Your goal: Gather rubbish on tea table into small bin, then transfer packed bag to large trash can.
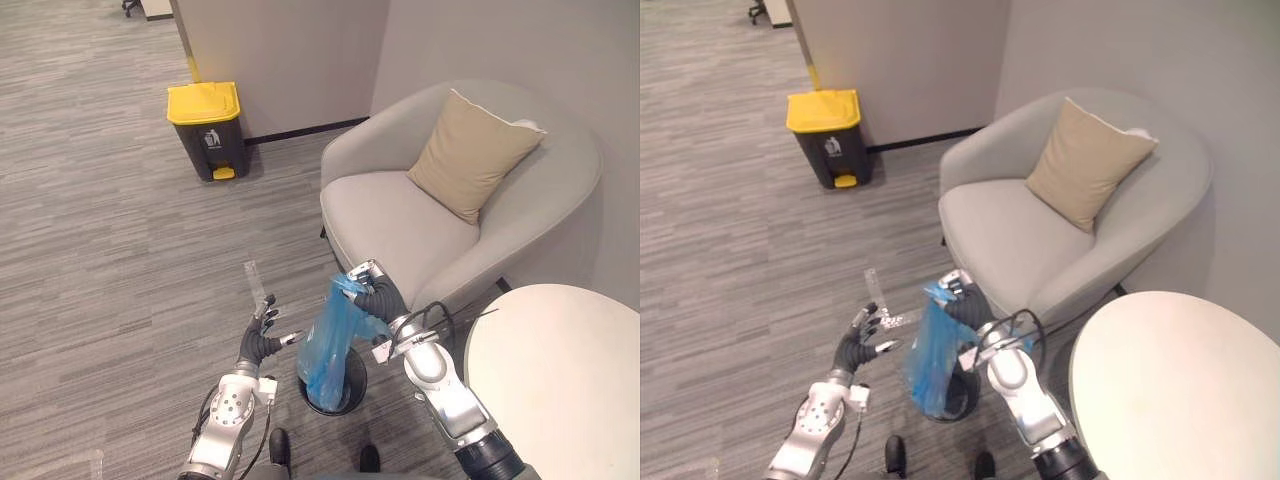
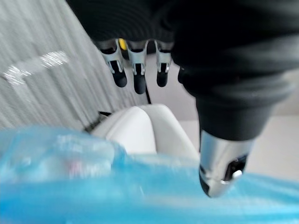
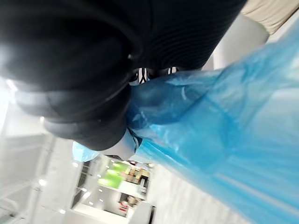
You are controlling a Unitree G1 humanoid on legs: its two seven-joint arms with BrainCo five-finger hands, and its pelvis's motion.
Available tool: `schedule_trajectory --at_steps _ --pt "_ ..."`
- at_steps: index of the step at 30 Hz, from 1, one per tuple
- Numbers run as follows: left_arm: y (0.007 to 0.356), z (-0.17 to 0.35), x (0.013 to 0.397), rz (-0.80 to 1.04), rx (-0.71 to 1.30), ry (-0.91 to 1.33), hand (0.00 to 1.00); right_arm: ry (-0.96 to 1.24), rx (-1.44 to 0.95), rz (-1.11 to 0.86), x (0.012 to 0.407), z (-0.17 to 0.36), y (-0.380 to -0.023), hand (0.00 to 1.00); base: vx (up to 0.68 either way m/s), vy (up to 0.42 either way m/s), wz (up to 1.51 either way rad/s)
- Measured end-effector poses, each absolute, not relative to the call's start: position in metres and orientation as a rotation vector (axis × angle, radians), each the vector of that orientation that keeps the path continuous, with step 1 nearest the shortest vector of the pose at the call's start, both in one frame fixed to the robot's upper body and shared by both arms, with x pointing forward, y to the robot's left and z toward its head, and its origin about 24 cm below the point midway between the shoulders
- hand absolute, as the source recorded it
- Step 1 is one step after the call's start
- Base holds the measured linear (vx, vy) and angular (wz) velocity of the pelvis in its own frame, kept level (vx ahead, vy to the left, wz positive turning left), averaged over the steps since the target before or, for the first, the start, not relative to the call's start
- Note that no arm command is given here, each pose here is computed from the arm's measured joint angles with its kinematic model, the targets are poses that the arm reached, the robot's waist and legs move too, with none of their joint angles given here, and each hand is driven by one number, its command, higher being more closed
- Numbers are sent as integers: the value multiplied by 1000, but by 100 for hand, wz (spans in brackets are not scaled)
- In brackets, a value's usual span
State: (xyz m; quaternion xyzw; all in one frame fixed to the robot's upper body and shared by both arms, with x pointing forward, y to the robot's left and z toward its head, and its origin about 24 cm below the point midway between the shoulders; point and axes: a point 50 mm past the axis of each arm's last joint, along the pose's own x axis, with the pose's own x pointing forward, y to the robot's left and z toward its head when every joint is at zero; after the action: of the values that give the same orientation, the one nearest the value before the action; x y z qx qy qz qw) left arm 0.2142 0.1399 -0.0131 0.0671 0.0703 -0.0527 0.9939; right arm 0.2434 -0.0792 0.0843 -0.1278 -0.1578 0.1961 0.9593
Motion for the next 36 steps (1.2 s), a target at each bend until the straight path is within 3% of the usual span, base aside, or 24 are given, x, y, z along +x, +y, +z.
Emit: schedule_trajectory --at_steps 9,25,26,36 --pt "119 5 228 -190 147 49 0 -376 -192 468 241 99 -64 100 -16 4 0" --pt "99 15 248 -265 354 -40 0 -410 -89 667 230 111 -28 100 17 0 -5" --pt "98 11 248 -277 378 -30 100 -395 -77 677 230 109 -27 100 6 4 -4" --pt "93 -3 250 -309 466 15 100 -360 -51 725 232 109 -17 100 8 -5 -6"
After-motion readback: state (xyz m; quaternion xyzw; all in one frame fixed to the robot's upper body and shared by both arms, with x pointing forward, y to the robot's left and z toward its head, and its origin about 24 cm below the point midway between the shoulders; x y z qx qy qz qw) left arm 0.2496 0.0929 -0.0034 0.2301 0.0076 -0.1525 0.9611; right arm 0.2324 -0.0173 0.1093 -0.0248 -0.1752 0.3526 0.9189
